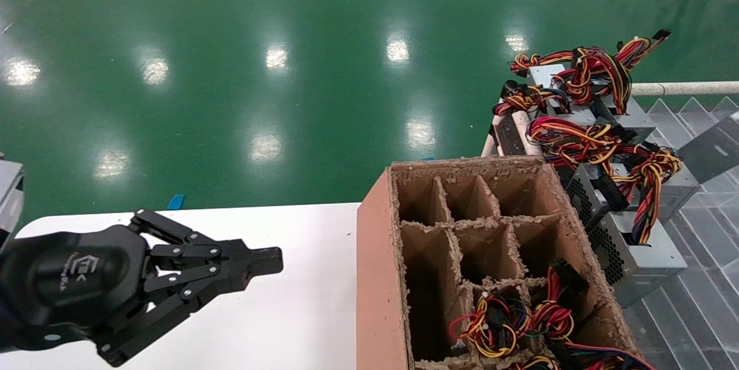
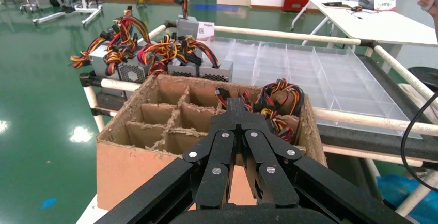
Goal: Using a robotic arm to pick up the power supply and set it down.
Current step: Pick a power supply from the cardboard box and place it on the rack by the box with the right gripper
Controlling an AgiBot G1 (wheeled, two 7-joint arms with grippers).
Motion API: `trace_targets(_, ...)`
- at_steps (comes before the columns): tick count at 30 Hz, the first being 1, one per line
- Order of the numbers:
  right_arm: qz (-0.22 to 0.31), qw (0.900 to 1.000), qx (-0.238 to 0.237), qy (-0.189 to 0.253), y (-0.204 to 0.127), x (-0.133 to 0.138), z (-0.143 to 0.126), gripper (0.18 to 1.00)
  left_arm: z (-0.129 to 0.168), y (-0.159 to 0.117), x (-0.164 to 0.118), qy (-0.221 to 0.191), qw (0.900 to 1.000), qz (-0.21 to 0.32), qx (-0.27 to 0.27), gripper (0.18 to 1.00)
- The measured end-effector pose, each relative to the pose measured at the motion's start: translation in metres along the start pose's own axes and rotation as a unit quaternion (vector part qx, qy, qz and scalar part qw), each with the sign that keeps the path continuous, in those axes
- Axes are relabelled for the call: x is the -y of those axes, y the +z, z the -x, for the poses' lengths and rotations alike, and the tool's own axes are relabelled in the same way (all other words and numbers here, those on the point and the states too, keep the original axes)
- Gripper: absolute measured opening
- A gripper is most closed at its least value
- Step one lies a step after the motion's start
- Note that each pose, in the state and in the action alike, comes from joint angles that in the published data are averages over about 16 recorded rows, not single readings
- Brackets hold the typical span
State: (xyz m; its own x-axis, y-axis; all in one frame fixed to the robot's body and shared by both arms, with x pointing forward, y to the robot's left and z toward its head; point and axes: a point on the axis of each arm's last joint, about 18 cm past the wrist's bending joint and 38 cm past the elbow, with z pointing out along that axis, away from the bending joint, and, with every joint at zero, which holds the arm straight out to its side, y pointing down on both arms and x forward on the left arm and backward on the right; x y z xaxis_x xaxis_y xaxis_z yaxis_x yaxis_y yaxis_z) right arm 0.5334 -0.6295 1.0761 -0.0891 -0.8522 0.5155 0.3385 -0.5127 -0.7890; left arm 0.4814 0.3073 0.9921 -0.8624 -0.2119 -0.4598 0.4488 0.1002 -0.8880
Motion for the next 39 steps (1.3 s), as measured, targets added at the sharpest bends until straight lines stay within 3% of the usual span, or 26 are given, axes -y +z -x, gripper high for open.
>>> trace_targets(22, -0.015, 0.999, 0.045, 0.016, 0.075, 0.017, 0.051, 0.197, 0.0, 0.0, 0.0, 0.0, 1.0, 0.0, 0.0, 0.191)
trace_targets(39, -0.035, 0.997, 0.053, 0.035, 0.083, 0.024, 0.06, 0.197, 0.0, 0.0, 0.0, 0.0, 1.0, 0.0, 0.0, 0.191)
